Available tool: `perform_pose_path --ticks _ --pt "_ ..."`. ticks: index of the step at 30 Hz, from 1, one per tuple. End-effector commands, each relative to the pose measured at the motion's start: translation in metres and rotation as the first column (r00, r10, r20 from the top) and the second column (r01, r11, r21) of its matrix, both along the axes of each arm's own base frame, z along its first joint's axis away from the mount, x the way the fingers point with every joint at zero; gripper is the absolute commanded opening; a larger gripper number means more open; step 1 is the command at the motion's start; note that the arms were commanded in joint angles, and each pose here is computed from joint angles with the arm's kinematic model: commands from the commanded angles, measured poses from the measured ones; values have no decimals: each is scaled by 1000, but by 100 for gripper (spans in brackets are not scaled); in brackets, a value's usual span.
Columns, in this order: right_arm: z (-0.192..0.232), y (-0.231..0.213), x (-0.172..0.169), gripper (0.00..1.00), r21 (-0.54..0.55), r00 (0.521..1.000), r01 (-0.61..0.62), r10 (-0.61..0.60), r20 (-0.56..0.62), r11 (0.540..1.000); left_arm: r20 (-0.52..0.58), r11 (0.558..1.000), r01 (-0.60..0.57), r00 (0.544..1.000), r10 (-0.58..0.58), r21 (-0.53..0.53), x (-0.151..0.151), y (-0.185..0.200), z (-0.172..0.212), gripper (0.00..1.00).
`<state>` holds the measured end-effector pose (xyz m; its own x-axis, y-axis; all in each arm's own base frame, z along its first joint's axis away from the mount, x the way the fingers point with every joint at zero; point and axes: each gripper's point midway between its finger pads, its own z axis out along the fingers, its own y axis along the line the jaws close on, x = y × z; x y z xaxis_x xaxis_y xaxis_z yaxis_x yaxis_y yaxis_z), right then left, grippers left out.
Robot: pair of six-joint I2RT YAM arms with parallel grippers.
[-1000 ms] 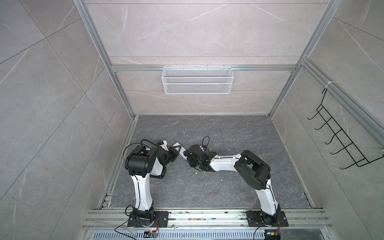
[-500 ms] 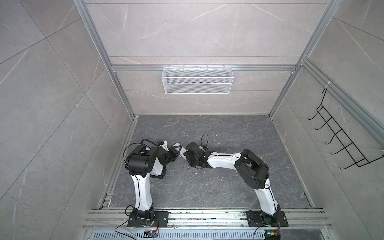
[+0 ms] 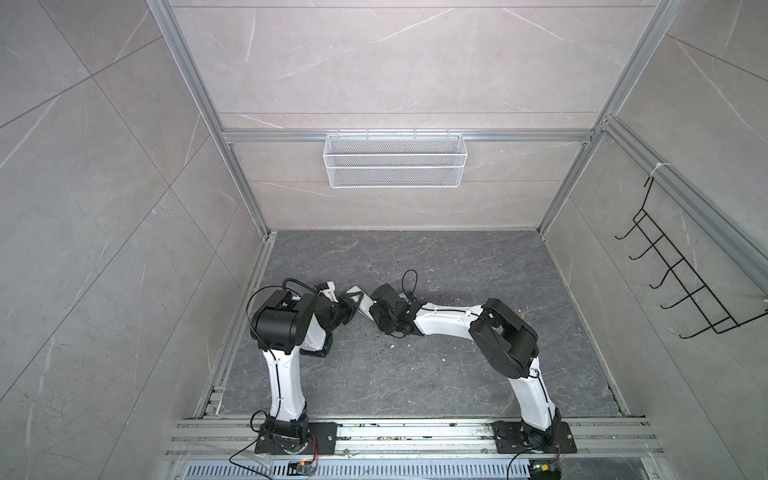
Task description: Load the batteries into the remote control
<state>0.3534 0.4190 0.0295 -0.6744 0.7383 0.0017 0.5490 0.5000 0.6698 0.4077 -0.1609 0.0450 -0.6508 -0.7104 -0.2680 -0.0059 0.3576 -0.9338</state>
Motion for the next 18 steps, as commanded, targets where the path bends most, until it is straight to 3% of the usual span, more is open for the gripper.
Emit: perform_pose_path --ticks 1,7,12,18 --pt "-62 -47 -43 31 -230 986 -61 24 -164 971 83 1000 7 997 -7 -6 6 0 20 0" --pt "-52 -67 -47 30 -309 988 -90 45 -148 947 91 1000 -8 996 7 5 6 4 21 0" --pt "-51 -66 -45 32 -292 990 -119 91 -107 949 90 1000 -8 996 7 5 7 4 21 0" --pt "-18 -47 -27 55 -236 983 -158 175 51 959 87 1000 -4 996 4 5 6 3 19 0"
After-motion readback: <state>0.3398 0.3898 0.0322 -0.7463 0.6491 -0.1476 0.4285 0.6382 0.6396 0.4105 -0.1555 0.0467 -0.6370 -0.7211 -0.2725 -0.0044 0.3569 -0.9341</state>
